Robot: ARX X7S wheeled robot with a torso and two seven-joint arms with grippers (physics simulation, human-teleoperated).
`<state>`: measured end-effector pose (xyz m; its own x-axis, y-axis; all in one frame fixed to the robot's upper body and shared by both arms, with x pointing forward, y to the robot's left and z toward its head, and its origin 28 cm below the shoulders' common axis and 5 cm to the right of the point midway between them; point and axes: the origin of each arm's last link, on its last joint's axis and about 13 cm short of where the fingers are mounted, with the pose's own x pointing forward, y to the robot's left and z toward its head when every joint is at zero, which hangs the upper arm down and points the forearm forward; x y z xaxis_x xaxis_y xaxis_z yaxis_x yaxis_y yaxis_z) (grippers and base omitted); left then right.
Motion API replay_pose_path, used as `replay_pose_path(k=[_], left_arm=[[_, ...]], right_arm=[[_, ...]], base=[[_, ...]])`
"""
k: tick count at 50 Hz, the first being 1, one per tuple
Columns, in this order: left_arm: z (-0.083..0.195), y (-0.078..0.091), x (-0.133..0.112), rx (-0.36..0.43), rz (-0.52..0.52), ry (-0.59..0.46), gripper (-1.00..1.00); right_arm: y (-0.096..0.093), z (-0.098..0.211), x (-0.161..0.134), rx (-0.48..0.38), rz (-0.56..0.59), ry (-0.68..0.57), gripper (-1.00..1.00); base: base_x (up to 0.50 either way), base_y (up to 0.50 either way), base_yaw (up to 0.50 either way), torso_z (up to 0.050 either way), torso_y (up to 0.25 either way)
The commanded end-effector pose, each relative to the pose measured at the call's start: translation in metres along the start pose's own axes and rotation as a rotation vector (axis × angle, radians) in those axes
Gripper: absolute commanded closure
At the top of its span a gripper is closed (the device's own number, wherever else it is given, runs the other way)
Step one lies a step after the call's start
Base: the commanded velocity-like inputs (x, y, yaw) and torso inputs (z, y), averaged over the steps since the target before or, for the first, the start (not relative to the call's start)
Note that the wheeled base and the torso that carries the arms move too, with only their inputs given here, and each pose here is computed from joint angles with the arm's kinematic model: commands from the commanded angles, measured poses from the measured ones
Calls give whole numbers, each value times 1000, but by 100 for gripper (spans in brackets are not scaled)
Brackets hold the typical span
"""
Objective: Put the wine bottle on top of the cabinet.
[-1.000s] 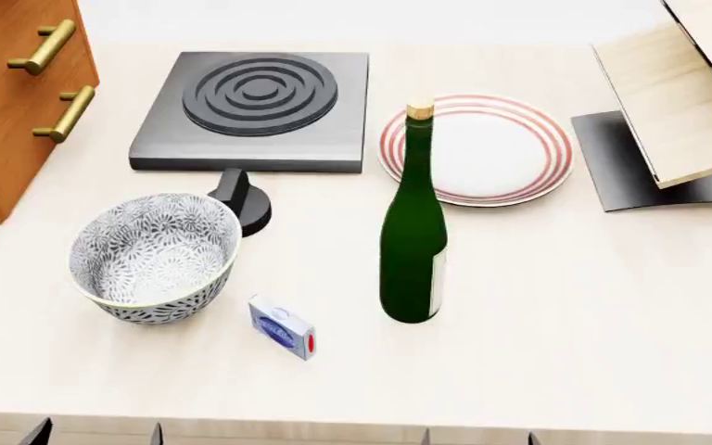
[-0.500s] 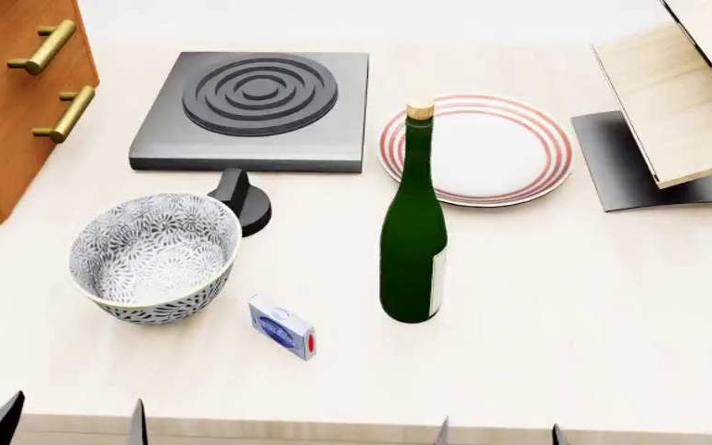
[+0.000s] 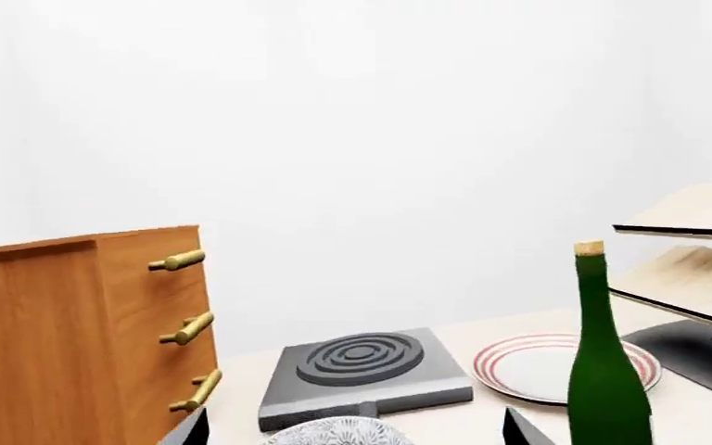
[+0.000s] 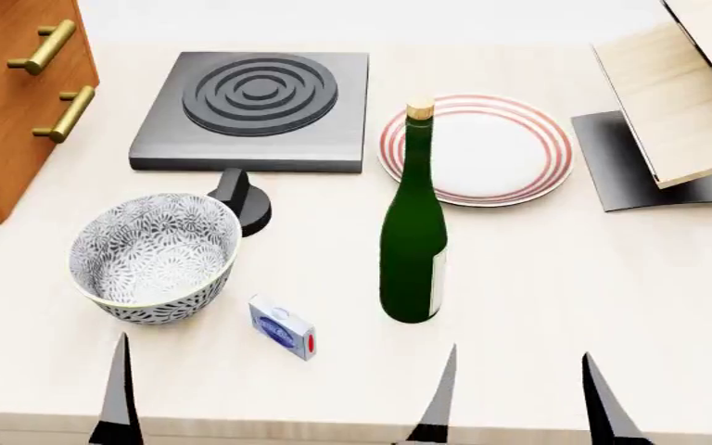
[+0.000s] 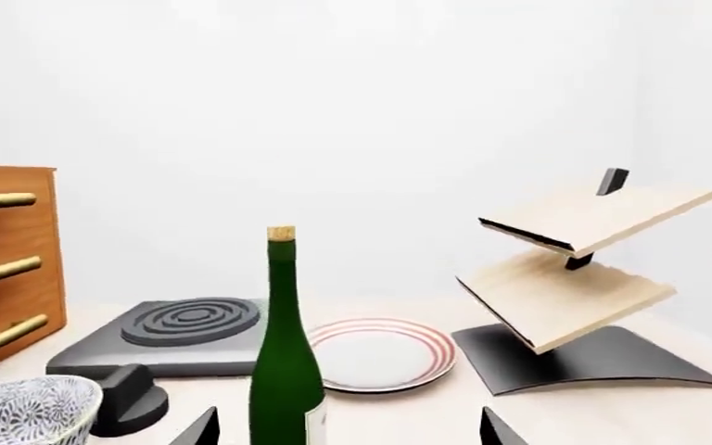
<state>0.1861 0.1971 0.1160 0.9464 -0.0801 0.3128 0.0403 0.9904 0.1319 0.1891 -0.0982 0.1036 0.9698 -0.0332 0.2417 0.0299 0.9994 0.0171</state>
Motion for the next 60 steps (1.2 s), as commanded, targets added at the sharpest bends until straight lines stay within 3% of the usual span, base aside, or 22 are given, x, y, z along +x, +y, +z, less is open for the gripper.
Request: replay_pose_path(k=[1, 17, 52, 60], left_arm=[[31, -1, -3, 10, -6, -79, -100], [65, -2, -8, 15, -20, -172, -100], [71, -3, -9, 12, -24, -183, -100], [71, -2, -9, 11, -23, -182, -100]], right_arm=[[2, 36, -4, 14, 13, -97, -100], [5, 65, -9, 23, 31, -184, -100], [6, 62, -7, 7, 28, -148, -100], [6, 62, -7, 17, 23, -151, -100]], base=[[0, 0, 0, 0, 0], [0, 0, 0, 0, 0], [2, 0, 0, 0, 0], [438, 0, 0, 0, 0]])
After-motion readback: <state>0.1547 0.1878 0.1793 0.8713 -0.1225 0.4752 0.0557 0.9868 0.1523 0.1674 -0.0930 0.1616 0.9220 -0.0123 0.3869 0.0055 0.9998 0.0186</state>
